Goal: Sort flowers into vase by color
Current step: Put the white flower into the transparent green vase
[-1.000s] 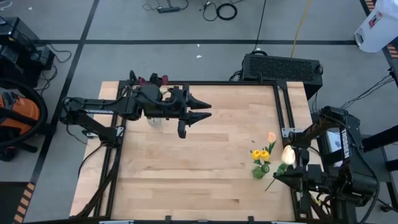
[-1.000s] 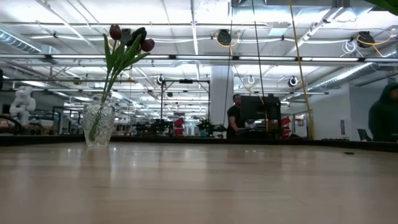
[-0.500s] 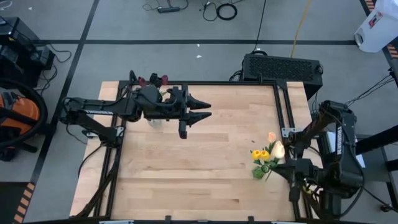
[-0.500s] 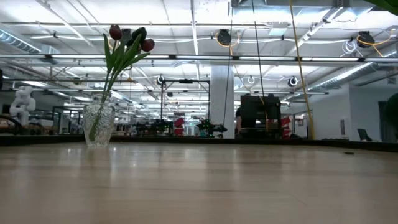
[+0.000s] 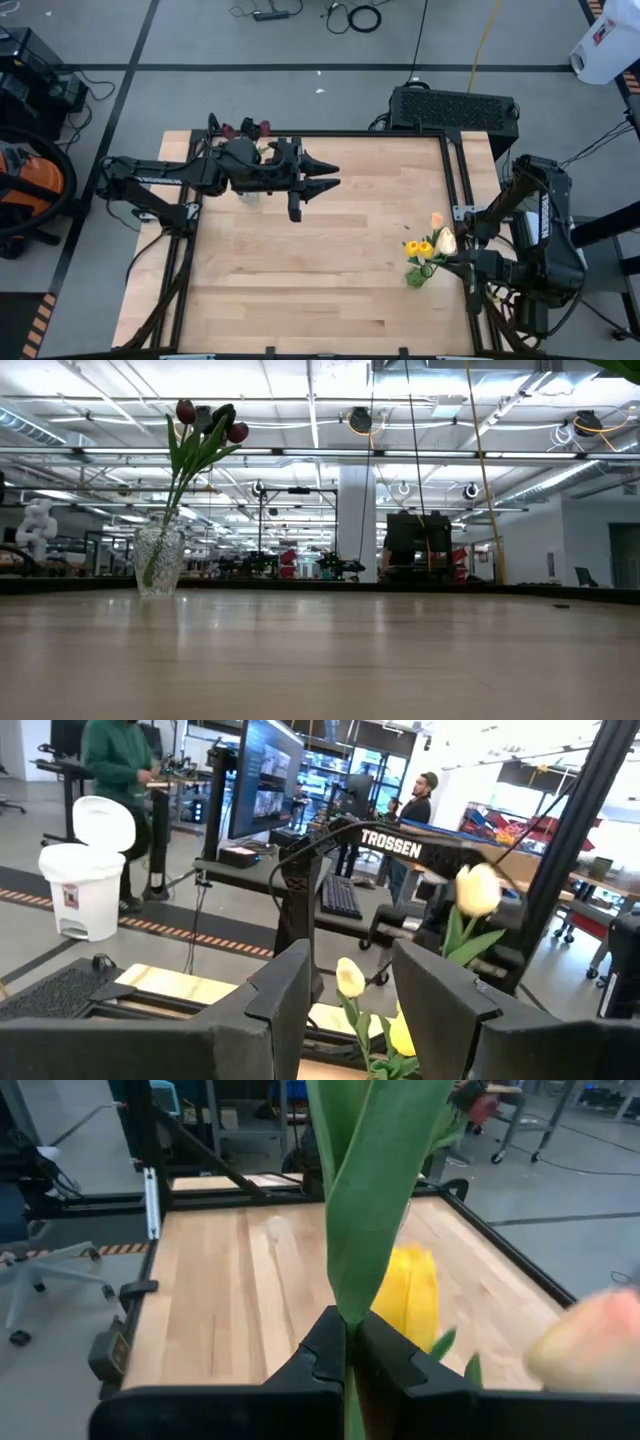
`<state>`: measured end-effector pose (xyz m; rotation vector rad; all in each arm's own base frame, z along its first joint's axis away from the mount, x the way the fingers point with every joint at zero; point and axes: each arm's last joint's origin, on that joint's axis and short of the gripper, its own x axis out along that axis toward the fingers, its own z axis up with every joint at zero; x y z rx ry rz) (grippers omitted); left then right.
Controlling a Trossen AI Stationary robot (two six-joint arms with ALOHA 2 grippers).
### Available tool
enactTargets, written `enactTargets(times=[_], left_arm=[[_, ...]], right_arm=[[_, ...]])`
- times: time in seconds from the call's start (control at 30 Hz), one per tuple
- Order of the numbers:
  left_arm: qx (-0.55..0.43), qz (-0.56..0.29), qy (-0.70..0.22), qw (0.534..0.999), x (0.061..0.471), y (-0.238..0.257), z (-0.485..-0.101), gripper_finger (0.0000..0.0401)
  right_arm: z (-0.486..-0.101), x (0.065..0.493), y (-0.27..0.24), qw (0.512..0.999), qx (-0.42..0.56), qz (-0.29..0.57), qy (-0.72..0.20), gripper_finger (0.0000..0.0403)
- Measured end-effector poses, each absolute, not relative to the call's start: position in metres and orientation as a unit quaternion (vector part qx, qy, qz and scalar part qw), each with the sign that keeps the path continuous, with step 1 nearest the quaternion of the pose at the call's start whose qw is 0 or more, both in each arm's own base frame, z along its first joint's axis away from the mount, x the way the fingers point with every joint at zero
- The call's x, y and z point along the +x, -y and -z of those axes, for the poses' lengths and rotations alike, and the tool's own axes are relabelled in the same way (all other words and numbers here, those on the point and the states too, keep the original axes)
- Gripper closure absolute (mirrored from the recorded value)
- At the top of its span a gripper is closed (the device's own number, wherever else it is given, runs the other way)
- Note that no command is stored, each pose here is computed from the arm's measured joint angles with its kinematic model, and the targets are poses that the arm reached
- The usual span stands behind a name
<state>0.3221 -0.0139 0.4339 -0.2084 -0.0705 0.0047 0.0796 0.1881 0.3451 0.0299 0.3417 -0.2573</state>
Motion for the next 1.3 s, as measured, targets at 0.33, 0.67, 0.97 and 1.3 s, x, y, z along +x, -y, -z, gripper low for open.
enactTargets(times=[0.33, 0.67, 0.97, 1.3], left_arm=[[-0.117, -0.004, 0.026, 0.993, 0.328, 0.014, -0.428, 0.0250], [-0.117, -0.006, 0.023, 0.993, 0.331, 0.014, -0.426, 0.0251], [-0.117, -0.009, 0.023, 0.993, 0.331, 0.014, -0.426, 0.0250], [-0.117, -0.017, 0.024, 0.993, 0.331, 0.013, -0.426, 0.0251]], right_arm=[[-0.316, 0.079, -0.184, 0.976, 0.034, 0.150, -0.151, 0.0402], [-0.304, 0.076, -0.183, 0.968, 0.028, 0.157, -0.195, 0.0402], [-0.280, 0.076, -0.186, 0.965, 0.060, 0.160, -0.200, 0.0390], [-0.277, 0.075, -0.186, 0.954, 0.069, 0.165, -0.242, 0.0364]])
